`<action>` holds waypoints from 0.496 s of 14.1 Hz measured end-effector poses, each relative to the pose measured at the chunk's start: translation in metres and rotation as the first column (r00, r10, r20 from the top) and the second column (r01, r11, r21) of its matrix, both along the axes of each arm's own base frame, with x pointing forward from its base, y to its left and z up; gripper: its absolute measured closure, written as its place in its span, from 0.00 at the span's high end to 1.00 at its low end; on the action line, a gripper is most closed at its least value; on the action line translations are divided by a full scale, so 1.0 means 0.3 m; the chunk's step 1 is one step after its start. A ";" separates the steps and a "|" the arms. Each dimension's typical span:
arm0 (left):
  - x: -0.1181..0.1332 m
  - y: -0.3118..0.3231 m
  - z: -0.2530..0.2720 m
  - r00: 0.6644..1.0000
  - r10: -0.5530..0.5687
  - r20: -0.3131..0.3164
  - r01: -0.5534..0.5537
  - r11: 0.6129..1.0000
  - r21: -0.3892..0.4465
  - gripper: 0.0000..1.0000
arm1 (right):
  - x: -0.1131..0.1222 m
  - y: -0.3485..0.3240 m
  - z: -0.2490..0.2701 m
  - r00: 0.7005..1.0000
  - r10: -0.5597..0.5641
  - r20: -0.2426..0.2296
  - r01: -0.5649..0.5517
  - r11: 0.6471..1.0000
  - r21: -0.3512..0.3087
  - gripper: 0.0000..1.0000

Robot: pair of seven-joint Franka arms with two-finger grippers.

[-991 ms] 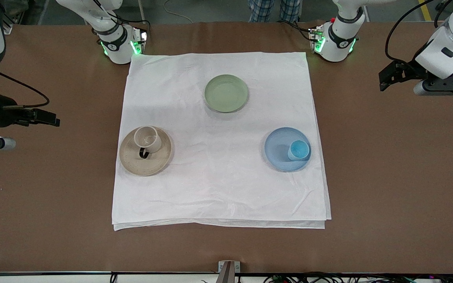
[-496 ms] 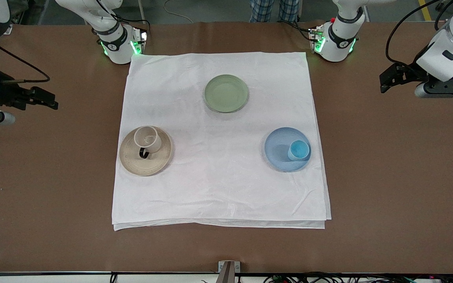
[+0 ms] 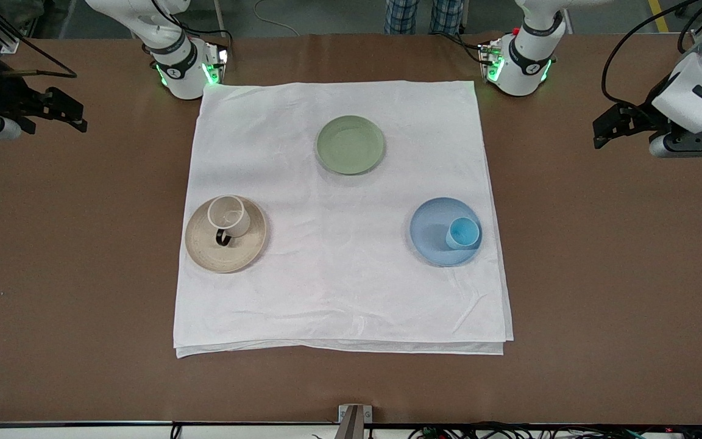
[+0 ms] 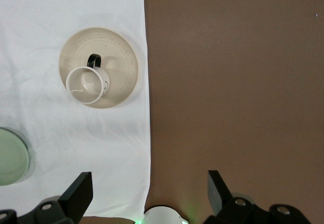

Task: Place blue cup in blue plate and white mug in gray plate

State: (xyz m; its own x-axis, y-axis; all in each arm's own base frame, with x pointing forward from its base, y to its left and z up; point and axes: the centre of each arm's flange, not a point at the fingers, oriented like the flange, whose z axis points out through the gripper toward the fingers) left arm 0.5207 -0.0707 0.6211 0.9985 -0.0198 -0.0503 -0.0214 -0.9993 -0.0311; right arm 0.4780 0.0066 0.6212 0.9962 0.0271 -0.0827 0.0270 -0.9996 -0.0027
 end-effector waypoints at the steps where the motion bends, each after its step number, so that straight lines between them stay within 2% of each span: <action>1: 0.000 0.000 0.000 1.000 0.000 0.000 0.000 1.000 0.000 1.00 | -0.007 -0.003 0.008 1.000 0.001 0.005 -0.001 1.000 0.000 1.00; 7: 0.000 0.000 0.000 1.000 0.000 0.000 0.000 1.000 0.000 1.00 | -0.009 -0.007 0.014 1.000 -0.002 0.017 0.001 1.000 0.015 1.00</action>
